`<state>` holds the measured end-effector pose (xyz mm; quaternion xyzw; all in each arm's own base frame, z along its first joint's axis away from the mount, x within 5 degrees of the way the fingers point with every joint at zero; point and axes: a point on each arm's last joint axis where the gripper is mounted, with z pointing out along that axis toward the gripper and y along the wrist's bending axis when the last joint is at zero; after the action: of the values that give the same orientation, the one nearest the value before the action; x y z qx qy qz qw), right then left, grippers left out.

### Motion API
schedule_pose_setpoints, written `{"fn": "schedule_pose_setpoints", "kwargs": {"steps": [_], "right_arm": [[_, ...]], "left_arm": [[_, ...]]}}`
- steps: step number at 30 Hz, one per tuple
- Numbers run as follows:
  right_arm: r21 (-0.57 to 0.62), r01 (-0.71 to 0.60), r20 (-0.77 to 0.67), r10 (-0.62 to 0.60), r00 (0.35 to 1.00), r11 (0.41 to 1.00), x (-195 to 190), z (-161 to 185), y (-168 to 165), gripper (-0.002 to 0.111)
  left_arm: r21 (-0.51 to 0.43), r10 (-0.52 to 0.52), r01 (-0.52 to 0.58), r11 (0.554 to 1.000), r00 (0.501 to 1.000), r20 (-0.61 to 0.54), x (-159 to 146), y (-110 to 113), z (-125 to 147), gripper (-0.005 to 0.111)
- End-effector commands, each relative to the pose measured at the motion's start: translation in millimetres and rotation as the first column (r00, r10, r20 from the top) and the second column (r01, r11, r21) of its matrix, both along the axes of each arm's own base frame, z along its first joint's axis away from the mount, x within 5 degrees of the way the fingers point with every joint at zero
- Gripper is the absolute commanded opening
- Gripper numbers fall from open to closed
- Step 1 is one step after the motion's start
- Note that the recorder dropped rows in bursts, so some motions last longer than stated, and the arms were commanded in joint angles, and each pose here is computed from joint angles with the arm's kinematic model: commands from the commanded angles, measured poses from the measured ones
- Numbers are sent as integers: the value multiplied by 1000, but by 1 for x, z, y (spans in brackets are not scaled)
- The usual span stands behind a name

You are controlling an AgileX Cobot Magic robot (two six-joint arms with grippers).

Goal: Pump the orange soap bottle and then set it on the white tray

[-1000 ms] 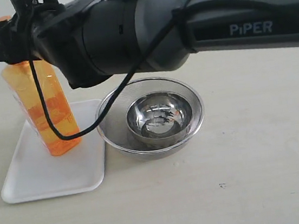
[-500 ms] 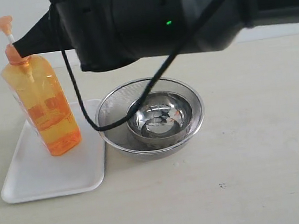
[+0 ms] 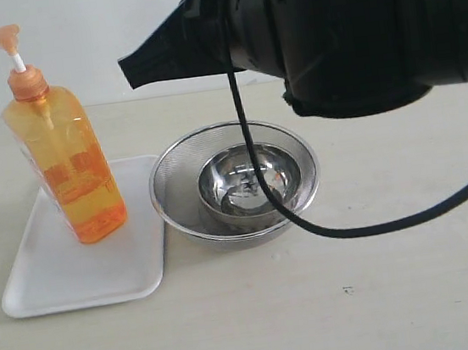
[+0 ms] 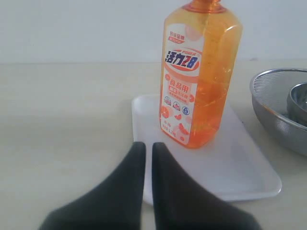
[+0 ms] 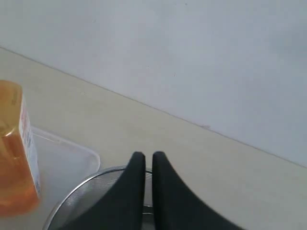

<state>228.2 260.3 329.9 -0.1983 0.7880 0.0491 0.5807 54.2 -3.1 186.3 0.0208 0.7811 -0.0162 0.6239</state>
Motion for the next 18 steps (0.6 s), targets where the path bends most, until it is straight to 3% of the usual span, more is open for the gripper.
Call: {"fn": "schedule_pose_setpoints", "kwargs": {"steps": [1, 18], "right_arm": [[0, 22, 12, -22, 1000, 1000, -1, 4, -4, 3], [85, 65, -26, -63, 998, 994, 0, 1, -4, 3]], "left_arm": [[-1, 0, 0, 1000, 1000, -1, 0, 0, -1, 5], [-1, 0, 0, 1000, 1000, -1, 0, 0, -1, 5]]}}
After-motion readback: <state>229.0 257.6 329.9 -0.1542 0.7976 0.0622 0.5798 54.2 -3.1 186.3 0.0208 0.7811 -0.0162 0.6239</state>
